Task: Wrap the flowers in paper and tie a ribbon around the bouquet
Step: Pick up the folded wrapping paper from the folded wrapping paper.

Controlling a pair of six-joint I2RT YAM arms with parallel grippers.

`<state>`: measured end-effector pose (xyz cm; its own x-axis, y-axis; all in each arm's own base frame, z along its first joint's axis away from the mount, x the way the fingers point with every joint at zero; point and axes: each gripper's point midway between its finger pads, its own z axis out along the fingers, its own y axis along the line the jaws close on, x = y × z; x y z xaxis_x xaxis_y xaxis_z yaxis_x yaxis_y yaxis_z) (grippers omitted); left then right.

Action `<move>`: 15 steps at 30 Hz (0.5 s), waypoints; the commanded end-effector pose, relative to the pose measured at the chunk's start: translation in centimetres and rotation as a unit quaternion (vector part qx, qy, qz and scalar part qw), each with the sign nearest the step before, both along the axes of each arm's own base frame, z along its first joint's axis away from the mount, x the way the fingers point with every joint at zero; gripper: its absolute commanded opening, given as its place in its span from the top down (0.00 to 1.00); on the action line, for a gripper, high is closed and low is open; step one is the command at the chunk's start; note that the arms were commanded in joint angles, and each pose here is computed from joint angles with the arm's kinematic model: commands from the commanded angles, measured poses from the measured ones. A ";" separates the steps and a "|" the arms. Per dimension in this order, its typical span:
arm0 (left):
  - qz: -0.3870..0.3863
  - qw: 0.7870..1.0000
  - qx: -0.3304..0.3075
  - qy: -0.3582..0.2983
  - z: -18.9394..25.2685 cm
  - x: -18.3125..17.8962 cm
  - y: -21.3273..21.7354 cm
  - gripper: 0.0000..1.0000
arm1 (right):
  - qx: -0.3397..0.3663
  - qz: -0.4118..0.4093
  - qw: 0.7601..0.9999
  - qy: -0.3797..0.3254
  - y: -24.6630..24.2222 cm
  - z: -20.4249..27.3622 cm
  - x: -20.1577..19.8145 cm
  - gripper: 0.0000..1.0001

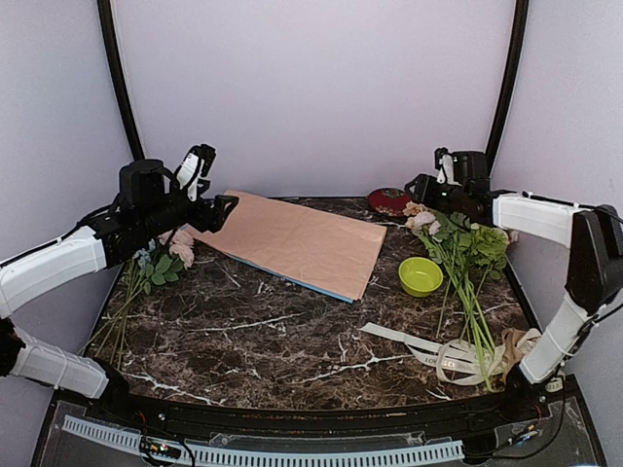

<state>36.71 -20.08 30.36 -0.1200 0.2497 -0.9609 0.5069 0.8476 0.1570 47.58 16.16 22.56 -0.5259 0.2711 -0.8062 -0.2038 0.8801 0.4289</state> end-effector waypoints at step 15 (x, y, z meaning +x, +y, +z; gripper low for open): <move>-0.050 0.997 0.034 0.047 -6.3 -2.0 -0.9 0.13 | 0.025 -0.014 0.982 0.185 4.6 -13.1 5.6 0.33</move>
